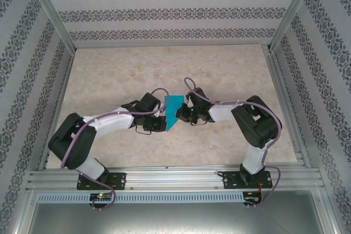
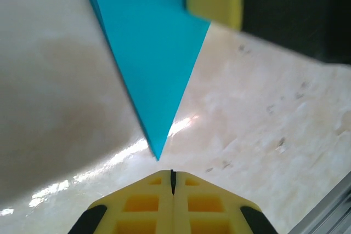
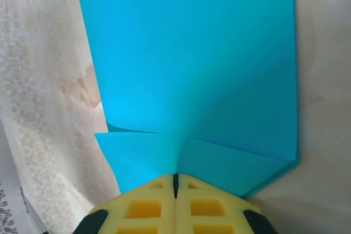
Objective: Fold a paper plane with a square sheet of paper (pick it up from the middle)
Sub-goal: Third fold the triangle at the center of the table.
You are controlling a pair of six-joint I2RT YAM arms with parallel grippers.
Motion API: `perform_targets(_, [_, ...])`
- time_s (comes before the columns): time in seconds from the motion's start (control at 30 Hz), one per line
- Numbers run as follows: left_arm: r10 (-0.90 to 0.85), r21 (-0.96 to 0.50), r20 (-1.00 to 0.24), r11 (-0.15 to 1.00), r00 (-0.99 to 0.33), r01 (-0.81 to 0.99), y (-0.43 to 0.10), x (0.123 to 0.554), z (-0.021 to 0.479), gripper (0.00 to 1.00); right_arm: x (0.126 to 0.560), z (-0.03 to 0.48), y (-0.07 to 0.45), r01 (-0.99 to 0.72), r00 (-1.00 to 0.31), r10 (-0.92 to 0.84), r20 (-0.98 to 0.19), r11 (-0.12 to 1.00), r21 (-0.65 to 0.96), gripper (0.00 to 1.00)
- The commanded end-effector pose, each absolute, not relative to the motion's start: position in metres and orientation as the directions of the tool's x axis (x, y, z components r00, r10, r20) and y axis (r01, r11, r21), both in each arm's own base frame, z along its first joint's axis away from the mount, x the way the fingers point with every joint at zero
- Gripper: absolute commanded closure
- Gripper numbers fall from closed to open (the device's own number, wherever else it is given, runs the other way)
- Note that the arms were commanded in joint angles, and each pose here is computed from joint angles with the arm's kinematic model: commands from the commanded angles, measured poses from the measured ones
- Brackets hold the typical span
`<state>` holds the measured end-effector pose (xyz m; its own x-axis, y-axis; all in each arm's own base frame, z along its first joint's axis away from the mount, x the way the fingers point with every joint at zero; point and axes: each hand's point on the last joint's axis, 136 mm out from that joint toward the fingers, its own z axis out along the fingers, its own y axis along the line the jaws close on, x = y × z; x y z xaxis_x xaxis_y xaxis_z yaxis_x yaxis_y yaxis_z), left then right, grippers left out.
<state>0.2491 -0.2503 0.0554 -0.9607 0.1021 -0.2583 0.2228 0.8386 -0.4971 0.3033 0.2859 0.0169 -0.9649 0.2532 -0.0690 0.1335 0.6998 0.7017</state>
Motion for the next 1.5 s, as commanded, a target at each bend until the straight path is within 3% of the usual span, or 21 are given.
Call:
perform_targets(0.0, [0.027, -0.494, -0.319, 0.848, -0.947, 0.19, -0.255, 0.265, 0.065, 0.92, 0.301, 0.027, 0.287, 0.164, -0.959, 0.277, -0.05, 0.693, 0.702, 0.96])
perform_targets(0.23, [-0.055, -0.506, -0.362, 0.85, -0.93, 0.146, -0.27, 0.286, 0.074, 0.85, 0.324, 0.072, 0.259, 0.128, -0.931, 0.334, -0.144, 0.673, 0.728, 0.8])
perform_targets(0.4, [-0.082, -0.495, -0.37, 0.86, -0.926, 0.122, -0.275, 0.299, 0.07, 0.86, 0.321, 0.064, 0.228, 0.168, -0.915, 0.377, -0.146, 0.683, 0.71, 0.62])
perform_targets(0.53, [-0.085, -0.464, -0.367, 0.88, -0.926, 0.103, -0.277, 0.309, 0.064, 0.92, 0.32, 0.06, 0.225, 0.164, -0.918, 0.369, -0.142, 0.683, 0.711, 0.58])
perform_targets(0.7, [-0.109, -0.388, -0.345, 0.921, -0.932, 0.035, -0.268, 0.318, 0.043, 1.0, 0.319, 0.051, 0.23, 0.176, -0.932, 0.348, -0.104, 0.683, 0.709, 0.57])
perform_targets(1.13, [-0.053, -0.189, -0.262, 0.982, -0.964, -0.003, -0.243, 0.312, 0.006, 1.0, 0.317, 0.039, 0.239, 0.195, -0.94, 0.333, -0.072, 0.697, 0.69, 0.59])
perform_targets(1.47, [-0.037, -0.187, -0.222, 0.982, -0.974, 0.005, -0.243, 0.304, -0.006, 1.0, 0.322, 0.041, 0.253, 0.183, -0.945, 0.318, -0.071, 0.698, 0.692, 0.62])
